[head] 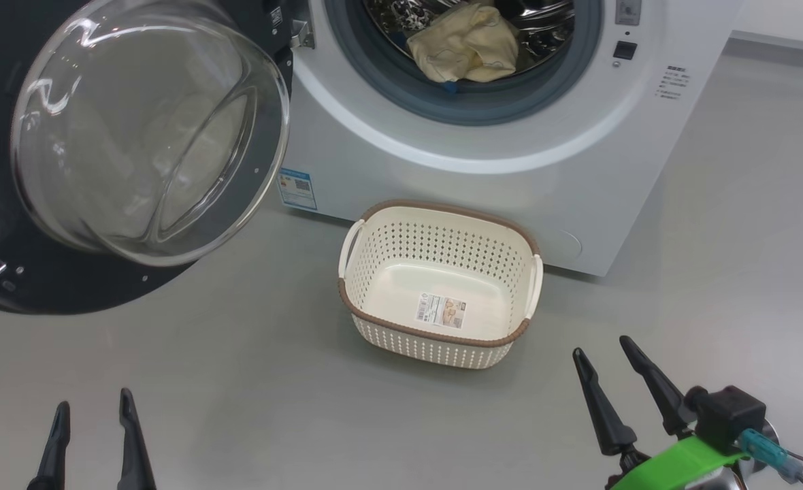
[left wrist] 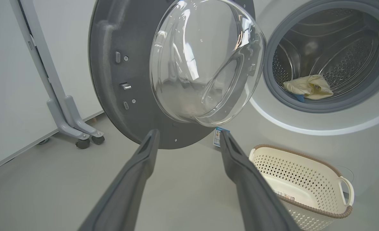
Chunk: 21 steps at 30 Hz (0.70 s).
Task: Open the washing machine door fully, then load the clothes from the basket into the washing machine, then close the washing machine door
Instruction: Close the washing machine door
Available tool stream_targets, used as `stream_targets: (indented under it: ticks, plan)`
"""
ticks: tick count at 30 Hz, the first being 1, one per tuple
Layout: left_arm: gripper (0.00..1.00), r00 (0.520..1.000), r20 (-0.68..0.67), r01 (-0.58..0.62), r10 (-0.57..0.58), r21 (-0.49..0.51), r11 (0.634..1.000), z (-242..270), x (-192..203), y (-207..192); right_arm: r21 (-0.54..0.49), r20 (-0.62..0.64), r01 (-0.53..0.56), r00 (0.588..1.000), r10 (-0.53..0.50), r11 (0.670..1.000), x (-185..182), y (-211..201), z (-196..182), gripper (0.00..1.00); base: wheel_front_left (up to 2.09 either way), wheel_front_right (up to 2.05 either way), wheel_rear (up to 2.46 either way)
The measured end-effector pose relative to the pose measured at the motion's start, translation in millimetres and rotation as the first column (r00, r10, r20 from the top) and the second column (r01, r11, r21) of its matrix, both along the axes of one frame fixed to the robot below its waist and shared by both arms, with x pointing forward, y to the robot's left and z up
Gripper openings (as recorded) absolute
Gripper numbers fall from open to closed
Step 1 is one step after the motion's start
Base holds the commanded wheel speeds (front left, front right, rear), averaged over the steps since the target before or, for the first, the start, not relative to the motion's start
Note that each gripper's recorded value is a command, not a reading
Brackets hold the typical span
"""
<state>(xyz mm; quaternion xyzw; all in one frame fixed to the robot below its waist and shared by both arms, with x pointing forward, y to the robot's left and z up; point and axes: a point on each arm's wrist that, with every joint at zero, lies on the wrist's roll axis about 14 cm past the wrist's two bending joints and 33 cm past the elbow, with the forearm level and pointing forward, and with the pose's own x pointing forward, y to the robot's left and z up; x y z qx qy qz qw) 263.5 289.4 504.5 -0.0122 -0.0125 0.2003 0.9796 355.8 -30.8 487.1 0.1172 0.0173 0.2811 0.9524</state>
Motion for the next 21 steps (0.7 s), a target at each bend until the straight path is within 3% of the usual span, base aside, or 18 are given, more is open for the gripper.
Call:
stream_targets:
  ticks: [21]
  plan:
    - [1.00, 0.988, -0.024, -0.153, 0.152, -0.038, 0.987, -10, -36, 24, 0.000, 0.005, -0.152, 0.988, 0.152, 0.988, 9, 46, -1, 1.00, 0.00, 0.00, 0.00]
